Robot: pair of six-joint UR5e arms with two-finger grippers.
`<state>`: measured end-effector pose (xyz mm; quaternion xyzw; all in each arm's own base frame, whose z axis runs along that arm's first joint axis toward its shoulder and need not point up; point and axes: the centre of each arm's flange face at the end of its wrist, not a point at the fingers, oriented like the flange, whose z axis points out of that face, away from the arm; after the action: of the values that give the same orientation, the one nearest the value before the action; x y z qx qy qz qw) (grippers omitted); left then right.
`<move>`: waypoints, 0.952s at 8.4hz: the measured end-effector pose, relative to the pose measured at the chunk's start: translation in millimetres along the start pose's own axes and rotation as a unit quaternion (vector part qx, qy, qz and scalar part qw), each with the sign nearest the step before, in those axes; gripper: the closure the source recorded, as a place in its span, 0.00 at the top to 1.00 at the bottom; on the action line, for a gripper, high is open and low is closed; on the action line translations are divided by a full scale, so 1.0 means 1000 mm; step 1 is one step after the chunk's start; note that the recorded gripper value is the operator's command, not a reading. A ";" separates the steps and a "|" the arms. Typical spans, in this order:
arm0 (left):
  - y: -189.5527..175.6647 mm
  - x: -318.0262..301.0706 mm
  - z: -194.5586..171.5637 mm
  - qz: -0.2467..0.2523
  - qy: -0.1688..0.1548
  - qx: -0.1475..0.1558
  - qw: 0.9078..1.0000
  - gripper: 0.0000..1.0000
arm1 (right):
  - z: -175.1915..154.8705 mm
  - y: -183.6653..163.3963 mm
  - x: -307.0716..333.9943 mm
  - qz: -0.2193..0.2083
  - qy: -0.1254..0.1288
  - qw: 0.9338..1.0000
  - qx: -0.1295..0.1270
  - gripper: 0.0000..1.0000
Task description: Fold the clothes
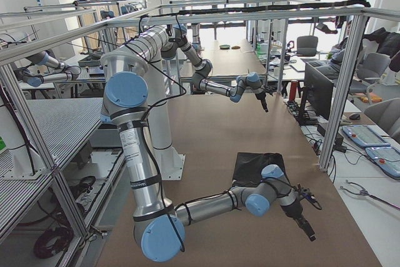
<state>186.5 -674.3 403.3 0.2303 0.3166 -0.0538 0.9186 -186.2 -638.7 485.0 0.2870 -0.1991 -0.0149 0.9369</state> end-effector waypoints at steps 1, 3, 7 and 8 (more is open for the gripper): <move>0.002 -0.059 -0.006 0.029 -0.025 0.001 0.999 1.00 | -0.008 0.011 0.049 -0.034 0.018 0.999 -0.009 0.94; 0.012 -0.163 -0.026 0.073 -0.069 -0.002 0.995 1.00 | -0.045 0.017 0.132 -0.076 0.058 0.995 -0.031 0.94; 0.099 -0.312 -0.082 0.133 -0.140 -0.014 0.981 1.00 | -0.100 0.071 0.255 -0.130 0.120 0.982 -0.065 0.94; 0.107 -0.334 -0.100 0.155 -0.165 -0.009 0.974 1.00 | -0.107 0.078 0.268 -0.137 0.138 0.979 -0.065 0.94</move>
<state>-108.0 -549.7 578.1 0.2563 0.1213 0.0546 0.9574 94.5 -554.9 544.3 0.2493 -0.0250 -0.1158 0.9612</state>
